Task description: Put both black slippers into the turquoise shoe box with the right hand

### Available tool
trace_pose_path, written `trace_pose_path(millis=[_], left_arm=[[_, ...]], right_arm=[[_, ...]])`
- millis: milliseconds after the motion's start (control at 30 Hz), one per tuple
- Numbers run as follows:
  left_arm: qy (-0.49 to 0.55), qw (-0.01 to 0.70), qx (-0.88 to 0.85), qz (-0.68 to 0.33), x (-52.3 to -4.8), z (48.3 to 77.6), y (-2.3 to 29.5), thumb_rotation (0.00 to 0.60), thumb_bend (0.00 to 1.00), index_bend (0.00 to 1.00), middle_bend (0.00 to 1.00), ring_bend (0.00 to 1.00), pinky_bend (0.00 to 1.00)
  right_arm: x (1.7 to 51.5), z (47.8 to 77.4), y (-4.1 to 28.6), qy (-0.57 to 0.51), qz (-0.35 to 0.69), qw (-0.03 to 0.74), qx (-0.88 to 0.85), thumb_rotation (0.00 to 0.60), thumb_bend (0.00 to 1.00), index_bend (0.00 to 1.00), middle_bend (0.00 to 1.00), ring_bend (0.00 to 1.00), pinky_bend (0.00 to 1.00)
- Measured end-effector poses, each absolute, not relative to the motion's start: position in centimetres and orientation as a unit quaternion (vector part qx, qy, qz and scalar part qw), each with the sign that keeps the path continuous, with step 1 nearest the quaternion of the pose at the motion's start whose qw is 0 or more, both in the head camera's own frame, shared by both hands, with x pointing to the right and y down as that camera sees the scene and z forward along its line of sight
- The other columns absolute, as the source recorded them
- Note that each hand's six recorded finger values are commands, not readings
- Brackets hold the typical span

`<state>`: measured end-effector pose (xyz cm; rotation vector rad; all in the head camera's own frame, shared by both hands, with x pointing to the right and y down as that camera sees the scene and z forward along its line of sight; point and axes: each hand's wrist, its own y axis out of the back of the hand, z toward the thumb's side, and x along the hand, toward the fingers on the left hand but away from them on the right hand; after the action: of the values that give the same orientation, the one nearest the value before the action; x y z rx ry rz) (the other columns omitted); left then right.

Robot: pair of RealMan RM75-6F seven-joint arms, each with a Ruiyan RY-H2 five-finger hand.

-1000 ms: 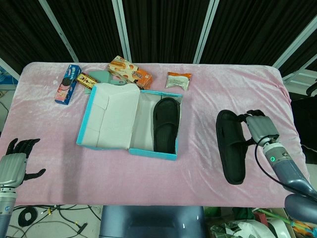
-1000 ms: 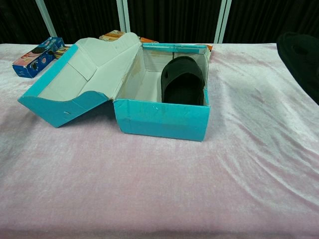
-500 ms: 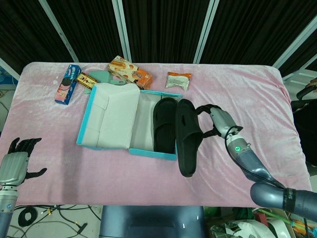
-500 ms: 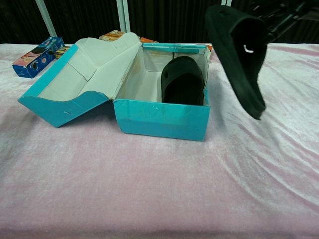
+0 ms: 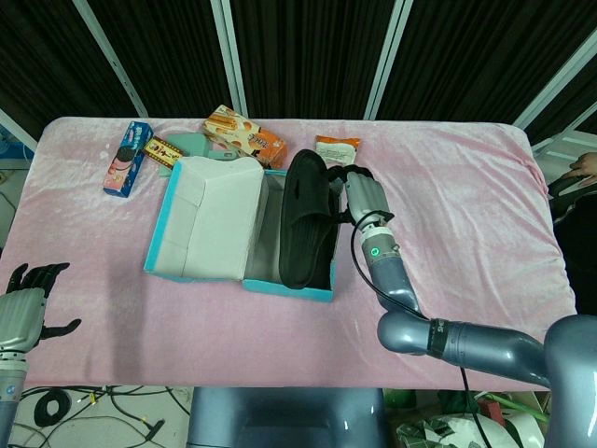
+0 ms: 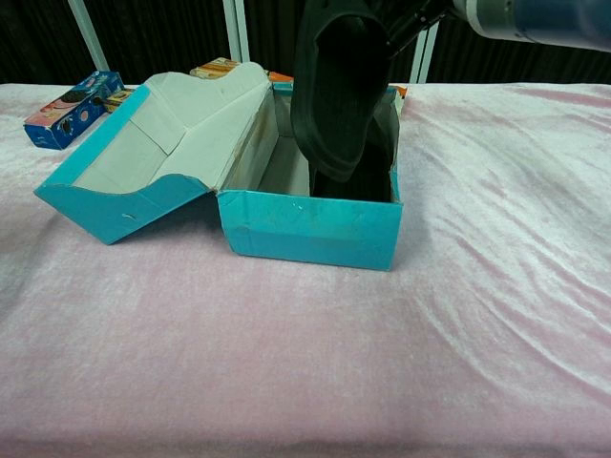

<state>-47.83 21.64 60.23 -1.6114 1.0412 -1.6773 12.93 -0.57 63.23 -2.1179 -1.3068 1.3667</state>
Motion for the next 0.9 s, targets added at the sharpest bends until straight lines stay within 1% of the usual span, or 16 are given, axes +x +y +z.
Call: trace_pose_path(millis=[167,600,900], left_arm=[[0.39,0.29,-0.606,-0.629,-47.7,60.4,21.6,0.6,0.0,0.16,0.17,0.12,0.04],[0.391,0.287,-0.603,-0.633,-48.0,60.3,21.7,0.6,0.0,0.15,0.17,0.12,0.04],[0.392,0.287,-0.602,-0.633,-47.9,60.2,21.7,0.6,0.0,0.15,0.16,0.12,0.04]], right_arm=[[11.5,63.7,-0.7,-0.469,0.483,0.17,-0.72,0.6,0.1,0.48,0.44,0.15,0.09],[8.4,66.1,0.5,-0.481,0.496,0.211,-0.691,0.6,0.1,0.48,0.44,0.15,0.09],[7.5,67.1,1.9,-0.453,0.509,0.226,-0.697,0.6,0.09,0.48,0.44,0.15,0.09]])
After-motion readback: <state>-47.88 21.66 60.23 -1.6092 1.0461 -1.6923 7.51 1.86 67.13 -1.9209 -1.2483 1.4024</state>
